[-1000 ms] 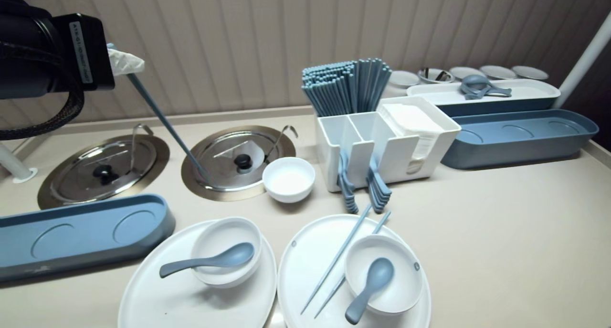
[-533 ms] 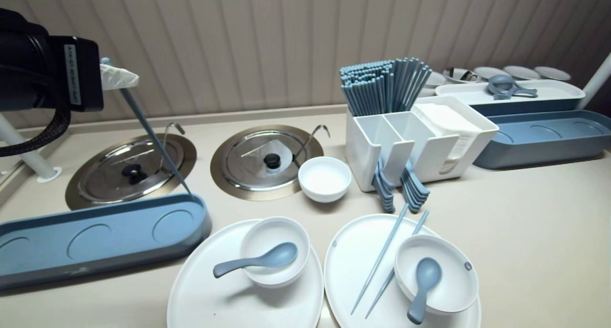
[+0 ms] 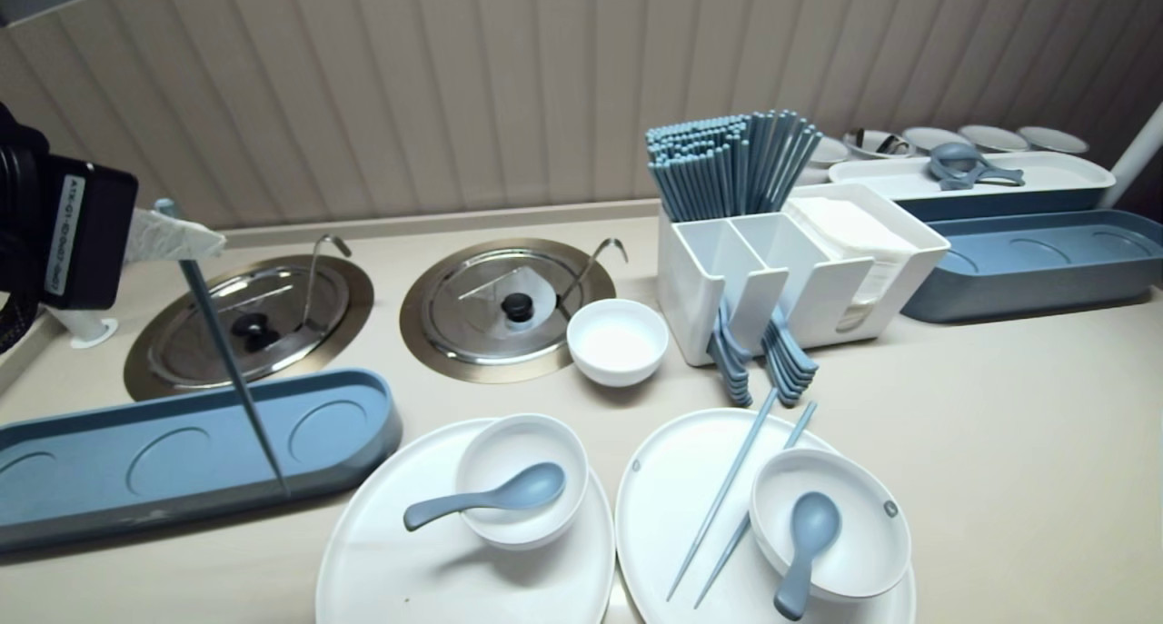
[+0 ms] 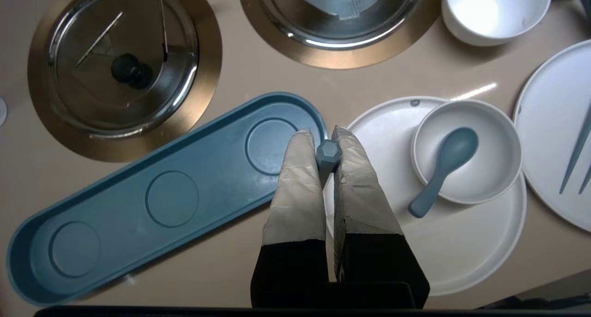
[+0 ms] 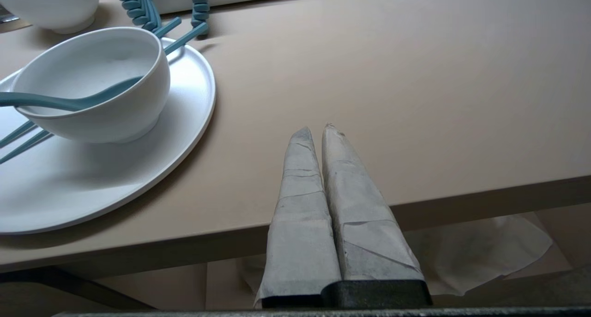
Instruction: Pick the chopsticks and place it on the plate
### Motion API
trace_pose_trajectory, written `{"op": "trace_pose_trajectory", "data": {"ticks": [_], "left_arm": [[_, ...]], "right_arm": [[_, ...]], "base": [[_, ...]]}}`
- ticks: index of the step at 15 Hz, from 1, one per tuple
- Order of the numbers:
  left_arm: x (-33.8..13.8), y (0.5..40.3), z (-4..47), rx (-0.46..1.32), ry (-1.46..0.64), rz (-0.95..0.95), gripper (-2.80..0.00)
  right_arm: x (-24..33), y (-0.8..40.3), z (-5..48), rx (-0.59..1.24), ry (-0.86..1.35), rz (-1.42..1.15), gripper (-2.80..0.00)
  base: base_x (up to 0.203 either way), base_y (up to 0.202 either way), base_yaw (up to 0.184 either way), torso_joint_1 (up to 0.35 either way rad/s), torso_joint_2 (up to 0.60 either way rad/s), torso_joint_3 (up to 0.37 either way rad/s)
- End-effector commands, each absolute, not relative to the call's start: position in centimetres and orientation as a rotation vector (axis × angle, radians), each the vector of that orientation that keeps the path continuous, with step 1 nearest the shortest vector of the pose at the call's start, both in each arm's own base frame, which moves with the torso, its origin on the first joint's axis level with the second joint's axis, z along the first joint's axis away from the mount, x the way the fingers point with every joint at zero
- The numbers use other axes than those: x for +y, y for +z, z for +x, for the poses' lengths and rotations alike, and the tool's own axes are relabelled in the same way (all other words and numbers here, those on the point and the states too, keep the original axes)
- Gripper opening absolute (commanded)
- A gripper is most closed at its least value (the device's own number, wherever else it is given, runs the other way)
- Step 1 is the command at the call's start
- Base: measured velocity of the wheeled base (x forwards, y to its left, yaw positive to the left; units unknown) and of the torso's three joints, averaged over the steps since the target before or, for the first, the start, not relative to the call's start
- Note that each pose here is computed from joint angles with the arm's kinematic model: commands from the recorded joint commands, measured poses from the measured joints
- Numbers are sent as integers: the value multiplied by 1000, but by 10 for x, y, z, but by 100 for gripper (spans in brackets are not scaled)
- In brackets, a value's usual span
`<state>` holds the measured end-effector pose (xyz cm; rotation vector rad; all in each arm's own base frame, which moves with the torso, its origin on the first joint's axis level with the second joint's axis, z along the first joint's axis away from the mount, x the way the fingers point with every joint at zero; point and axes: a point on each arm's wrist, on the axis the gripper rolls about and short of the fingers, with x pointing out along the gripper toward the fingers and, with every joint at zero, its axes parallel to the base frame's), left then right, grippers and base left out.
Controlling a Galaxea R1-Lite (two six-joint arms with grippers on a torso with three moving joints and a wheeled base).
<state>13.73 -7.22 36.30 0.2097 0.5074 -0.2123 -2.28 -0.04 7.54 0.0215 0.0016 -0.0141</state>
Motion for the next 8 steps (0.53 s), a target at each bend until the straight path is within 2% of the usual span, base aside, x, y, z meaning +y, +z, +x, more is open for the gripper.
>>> {"op": "trace_pose_trajectory", "data": {"ticks": [1, 8], "left_arm": [[-75, 359, 143, 557, -209, 233, -280], [-96, 335, 170, 834, -339, 290, -280]], "right_arm": [[0, 75, -23, 2, -15, 21, -280], [0, 75, -23, 1, -14, 21, -280]], "base": [[0, 0, 0, 0, 0, 0], [0, 0, 0, 0, 0, 0]]}}
